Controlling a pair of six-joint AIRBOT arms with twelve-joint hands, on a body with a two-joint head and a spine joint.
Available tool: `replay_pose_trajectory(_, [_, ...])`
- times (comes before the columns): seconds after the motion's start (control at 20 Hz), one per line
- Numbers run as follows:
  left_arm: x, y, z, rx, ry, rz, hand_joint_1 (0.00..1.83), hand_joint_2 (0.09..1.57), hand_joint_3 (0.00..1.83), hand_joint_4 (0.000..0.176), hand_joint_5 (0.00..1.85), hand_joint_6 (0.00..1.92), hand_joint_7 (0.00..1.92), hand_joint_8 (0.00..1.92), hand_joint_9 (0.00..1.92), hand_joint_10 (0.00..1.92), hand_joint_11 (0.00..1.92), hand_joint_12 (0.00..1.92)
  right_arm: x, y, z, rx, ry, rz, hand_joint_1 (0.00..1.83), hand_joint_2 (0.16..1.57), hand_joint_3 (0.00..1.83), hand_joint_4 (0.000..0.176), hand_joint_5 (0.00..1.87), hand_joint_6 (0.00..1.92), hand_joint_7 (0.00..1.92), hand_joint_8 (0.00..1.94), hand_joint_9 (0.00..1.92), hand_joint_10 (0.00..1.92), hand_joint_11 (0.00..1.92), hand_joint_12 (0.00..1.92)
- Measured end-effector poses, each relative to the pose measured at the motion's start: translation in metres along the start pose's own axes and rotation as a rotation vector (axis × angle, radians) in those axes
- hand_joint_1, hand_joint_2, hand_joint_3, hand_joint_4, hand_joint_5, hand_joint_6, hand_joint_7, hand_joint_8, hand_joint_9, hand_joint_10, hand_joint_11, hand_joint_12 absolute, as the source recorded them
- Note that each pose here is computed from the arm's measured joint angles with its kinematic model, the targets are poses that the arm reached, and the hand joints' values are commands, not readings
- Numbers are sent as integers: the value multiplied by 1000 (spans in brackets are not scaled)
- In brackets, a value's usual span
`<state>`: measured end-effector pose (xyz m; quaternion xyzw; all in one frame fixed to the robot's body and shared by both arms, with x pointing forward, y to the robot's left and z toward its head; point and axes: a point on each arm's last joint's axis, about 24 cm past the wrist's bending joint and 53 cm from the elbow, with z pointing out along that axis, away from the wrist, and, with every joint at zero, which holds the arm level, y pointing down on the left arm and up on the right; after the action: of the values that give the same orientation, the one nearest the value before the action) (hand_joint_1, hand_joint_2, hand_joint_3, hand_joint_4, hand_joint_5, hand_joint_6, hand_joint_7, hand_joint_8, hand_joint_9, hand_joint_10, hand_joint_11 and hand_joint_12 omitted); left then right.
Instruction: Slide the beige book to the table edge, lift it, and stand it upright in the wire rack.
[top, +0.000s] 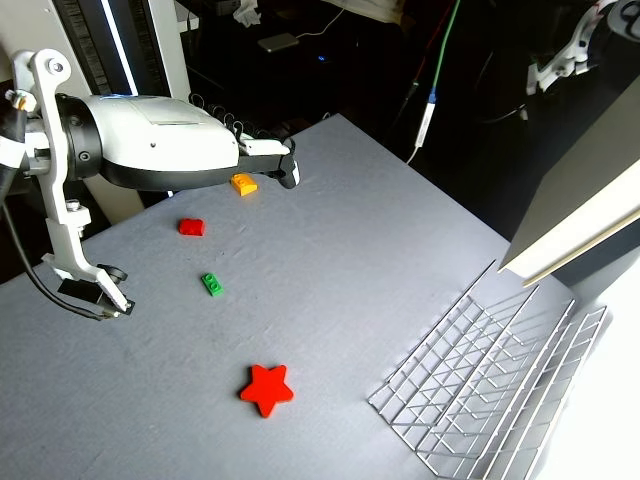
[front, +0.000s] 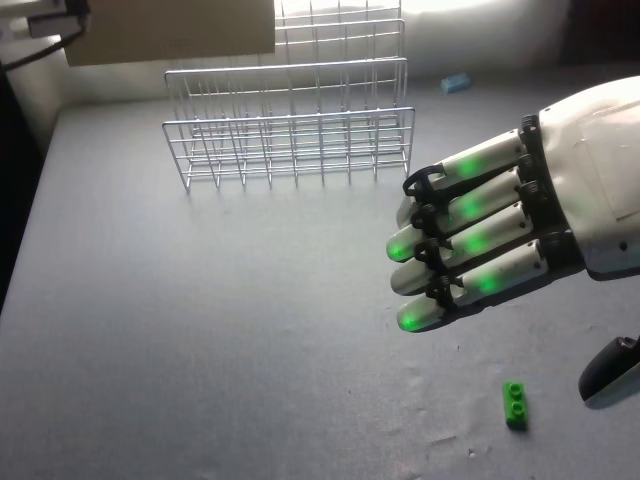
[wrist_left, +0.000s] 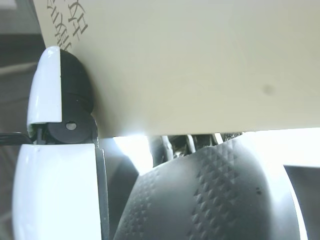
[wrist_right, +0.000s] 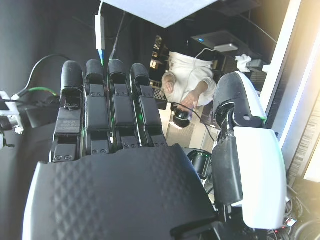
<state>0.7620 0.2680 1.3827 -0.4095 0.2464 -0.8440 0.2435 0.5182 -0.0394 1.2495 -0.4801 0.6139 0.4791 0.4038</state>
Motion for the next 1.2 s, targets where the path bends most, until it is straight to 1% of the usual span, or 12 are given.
replay_pose_trajectory(0.15, [2, 10, -1, -7, 11, -7, 1342, 1226, 0, 0, 763, 1207, 689, 1437, 737, 1503, 666, 1452, 0, 1, 0, -2, 0, 0, 280, 1126, 0, 0, 284, 1, 278, 0, 284, 0, 0, 796])
replay_pose_trajectory(0.2, [2, 15, -3, -8, 17, -6, 1339, 1234, 2, 0, 724, 1235, 704, 1449, 715, 1532, 645, 1463, 0, 1, 0, -2, 0, 0, 289, 1122, 0, 0, 287, 3, 276, 0, 283, 0, 0, 798])
replay_pose_trajectory(0.3, [3, 25, -5, -23, 34, 8, 1339, 1234, 0, 0, 730, 1227, 693, 1460, 729, 1523, 686, 1440, 0, 1, 0, -2, 0, 0, 285, 1124, 0, 0, 283, 0, 276, 0, 283, 0, 0, 803])
replay_pose_trajectory(0.35, [5, 28, -5, -29, 46, 20, 1336, 1243, 2, 0, 692, 1262, 693, 1471, 715, 1550, 654, 1476, 0, 1, 1, -2, 0, 0, 275, 1125, 1, 0, 291, 3, 286, 3, 286, 1, 0, 796])
replay_pose_trajectory(0.4, [5, 31, -4, -30, 48, 19, 1343, 1224, 0, 0, 731, 1221, 730, 1406, 748, 1501, 665, 1473, 0, 1, 1, -3, -1, 1, 251, 1130, 3, 0, 306, 8, 305, 9, 298, 6, 0, 802])
replay_pose_trajectory(0.55, [4, 32, -3, -24, 50, 21, 1340, 1233, 1, 0, 739, 1218, 681, 1469, 729, 1516, 648, 1499, 0, 2, 1, -5, 1, 0, 284, 1124, 0, 0, 306, 4, 293, 1, 292, 2, 0, 800])
replay_pose_trajectory(0.65, [3, 36, -1, -25, 47, 13, 1347, 1217, 0, 0, 756, 1174, 726, 1411, 763, 1489, 698, 1480, 0, 2, 1, -4, 1, -1, 289, 1123, 0, 0, 306, 2, 299, 1, 299, 2, 0, 827])
replay_pose_trajectory(0.85, [5, 42, 2, -20, 56, 6, 1347, 1219, 0, 0, 719, 1221, 739, 1393, 772, 1478, 709, 1436, 0, 2, 2, -7, 1, -1, 253, 1136, 4, 0, 291, 0, 284, 0, 291, 1, 0, 783])
replay_pose_trajectory(0.9, [5, 45, 2, -21, 60, 7, 1343, 1209, 0, 0, 738, 1175, 761, 1372, 805, 1464, 725, 1420, 0, 2, 2, -7, 1, -1, 240, 1141, 4, 0, 282, 1, 275, 1, 284, 1, 0, 756])
replay_pose_trajectory(0.95, [5, 51, 2, -30, 61, 10, 1344, 1221, 2, 0, 721, 1204, 726, 1428, 766, 1485, 705, 1430, 0, 2, 2, -8, 1, -1, 256, 1137, 1, 0, 285, 3, 278, 2, 279, 0, 0, 746])
replay_pose_trajectory(1.05, [1, 61, -1, -47, 55, 17, 1344, 1222, 0, 0, 722, 1217, 733, 1415, 761, 1484, 694, 1445, 0, 3, 2, -9, 1, -1, 286, 1133, 0, 0, 286, 2, 275, 2, 275, 4, 0, 723])
replay_pose_trajectory(1.2, [1, 66, -1, -48, 62, 22, 1342, 1229, 0, 0, 712, 1244, 714, 1426, 748, 1512, 648, 1509, 0, 3, 2, -11, 2, -1, 242, 1144, 3, 0, 263, 0, 245, 0, 254, 0, 0, 709])
